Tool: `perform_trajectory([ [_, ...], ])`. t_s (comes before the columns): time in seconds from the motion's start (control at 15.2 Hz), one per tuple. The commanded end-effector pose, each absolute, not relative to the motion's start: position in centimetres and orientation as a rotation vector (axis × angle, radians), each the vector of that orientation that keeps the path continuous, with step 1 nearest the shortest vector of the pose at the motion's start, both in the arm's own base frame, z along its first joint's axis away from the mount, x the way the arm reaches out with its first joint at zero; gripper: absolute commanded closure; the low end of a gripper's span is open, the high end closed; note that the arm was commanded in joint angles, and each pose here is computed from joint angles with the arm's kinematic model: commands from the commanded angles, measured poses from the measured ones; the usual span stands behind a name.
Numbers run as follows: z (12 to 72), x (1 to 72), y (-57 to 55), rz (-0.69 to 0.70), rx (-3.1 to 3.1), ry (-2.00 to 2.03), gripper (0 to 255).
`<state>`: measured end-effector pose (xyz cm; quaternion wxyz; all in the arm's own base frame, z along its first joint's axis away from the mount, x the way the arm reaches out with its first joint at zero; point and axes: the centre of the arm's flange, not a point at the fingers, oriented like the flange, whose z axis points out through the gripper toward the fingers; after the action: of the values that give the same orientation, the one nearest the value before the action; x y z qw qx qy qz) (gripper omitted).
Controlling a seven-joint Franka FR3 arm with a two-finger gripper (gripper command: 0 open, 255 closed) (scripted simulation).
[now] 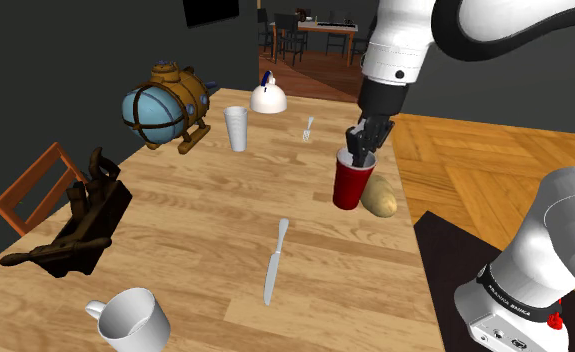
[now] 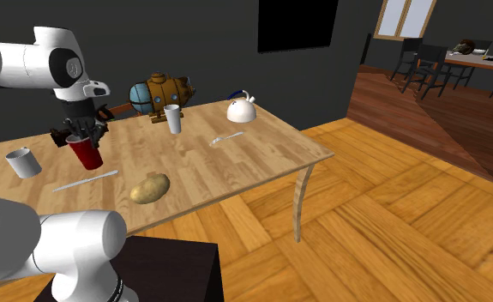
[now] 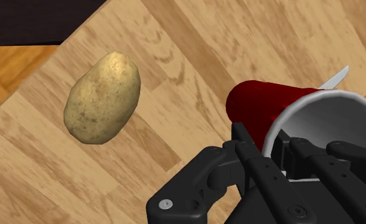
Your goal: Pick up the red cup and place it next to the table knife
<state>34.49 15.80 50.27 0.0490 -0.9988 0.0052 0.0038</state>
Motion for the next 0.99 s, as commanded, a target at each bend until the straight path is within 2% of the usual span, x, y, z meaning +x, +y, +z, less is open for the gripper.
perform_trajectory([
  [0.0,49.1,34.4,15.8,0.010,-3.043,0.016,255],
  [0.92,41.7,34.4,15.8,0.010,-3.043,0.016,255],
])
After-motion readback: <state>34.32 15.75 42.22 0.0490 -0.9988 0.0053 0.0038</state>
